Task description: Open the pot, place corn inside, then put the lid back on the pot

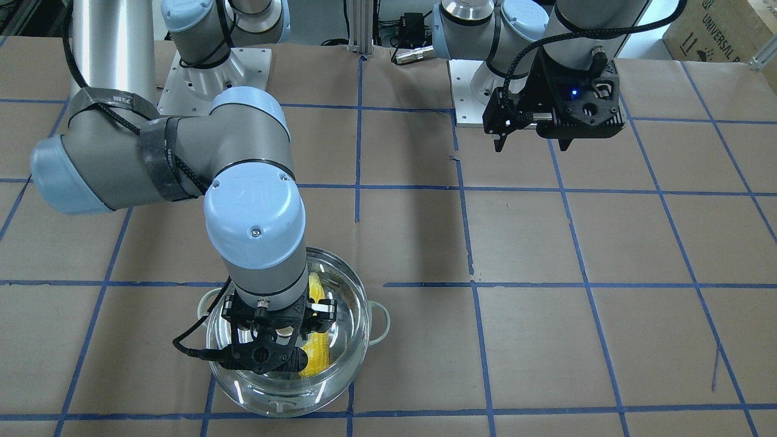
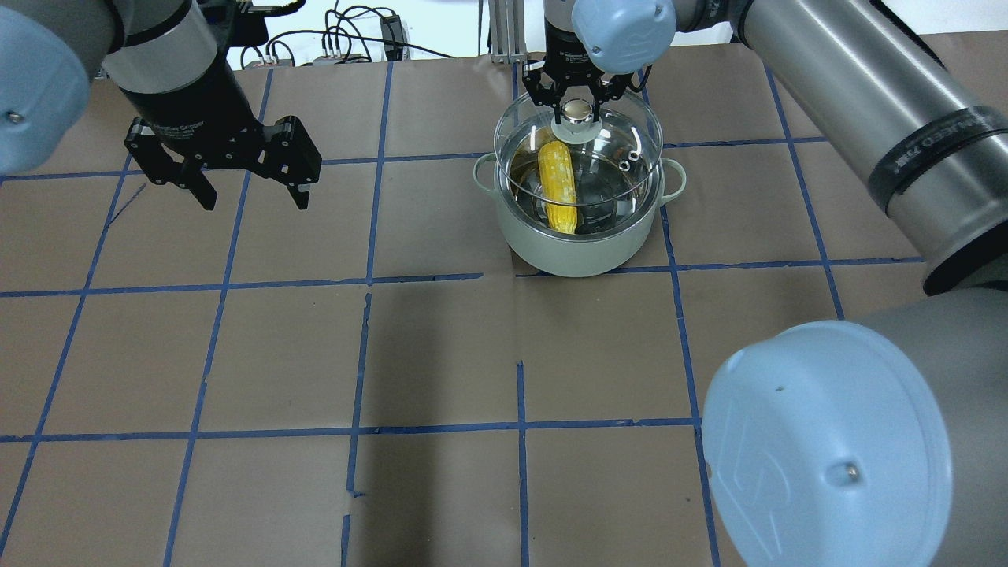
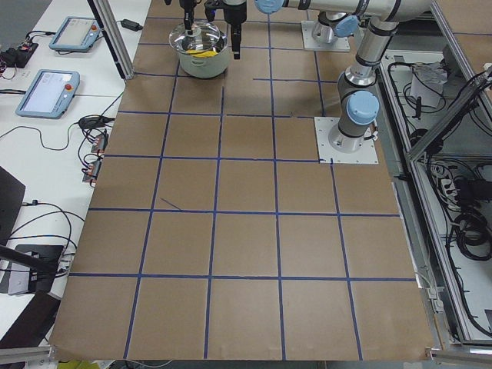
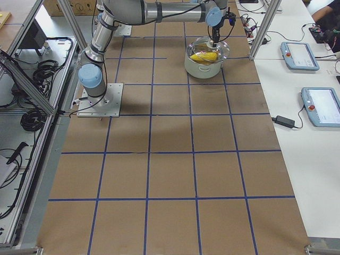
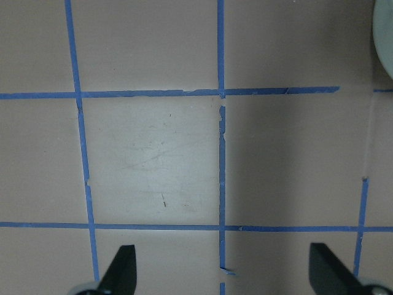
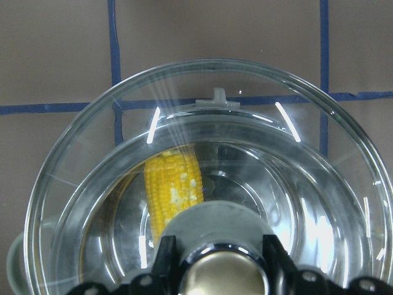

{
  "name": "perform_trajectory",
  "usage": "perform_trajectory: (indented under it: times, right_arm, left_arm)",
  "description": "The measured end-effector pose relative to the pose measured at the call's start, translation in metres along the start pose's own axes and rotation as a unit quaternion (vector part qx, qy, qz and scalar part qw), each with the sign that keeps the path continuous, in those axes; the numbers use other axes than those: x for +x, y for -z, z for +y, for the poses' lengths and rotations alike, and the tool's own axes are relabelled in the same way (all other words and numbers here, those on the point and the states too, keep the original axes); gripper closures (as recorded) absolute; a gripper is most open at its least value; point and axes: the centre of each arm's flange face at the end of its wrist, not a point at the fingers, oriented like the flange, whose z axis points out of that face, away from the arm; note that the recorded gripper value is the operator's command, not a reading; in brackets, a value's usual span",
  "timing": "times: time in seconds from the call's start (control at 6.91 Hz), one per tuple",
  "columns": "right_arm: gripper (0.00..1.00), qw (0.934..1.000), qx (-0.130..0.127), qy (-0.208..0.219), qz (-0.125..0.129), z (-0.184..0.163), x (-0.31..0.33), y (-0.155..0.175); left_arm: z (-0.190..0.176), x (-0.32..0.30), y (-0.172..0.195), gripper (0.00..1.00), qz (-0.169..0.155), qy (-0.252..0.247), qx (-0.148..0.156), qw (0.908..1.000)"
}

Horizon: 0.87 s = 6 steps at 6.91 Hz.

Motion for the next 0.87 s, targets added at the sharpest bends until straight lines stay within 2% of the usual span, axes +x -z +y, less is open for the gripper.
perform_trajectory:
  times: [0.43, 0.87]
  right_arm:
    - [0.93, 1.0, -0.007, 0.002, 0.002, 0.009, 0.001, -0.002]
    - [0.93, 0.9998, -0.016, 0.008, 0.004, 0.025, 0.007, -0.002]
  left_arm:
    - [-0.013, -0.04, 0.015, 0.02, 0.018, 0.01, 0.021, 0.9996]
    - [-0.018, -0.042, 0.021, 0.01, 0.02, 0.007, 0.038, 0.9991]
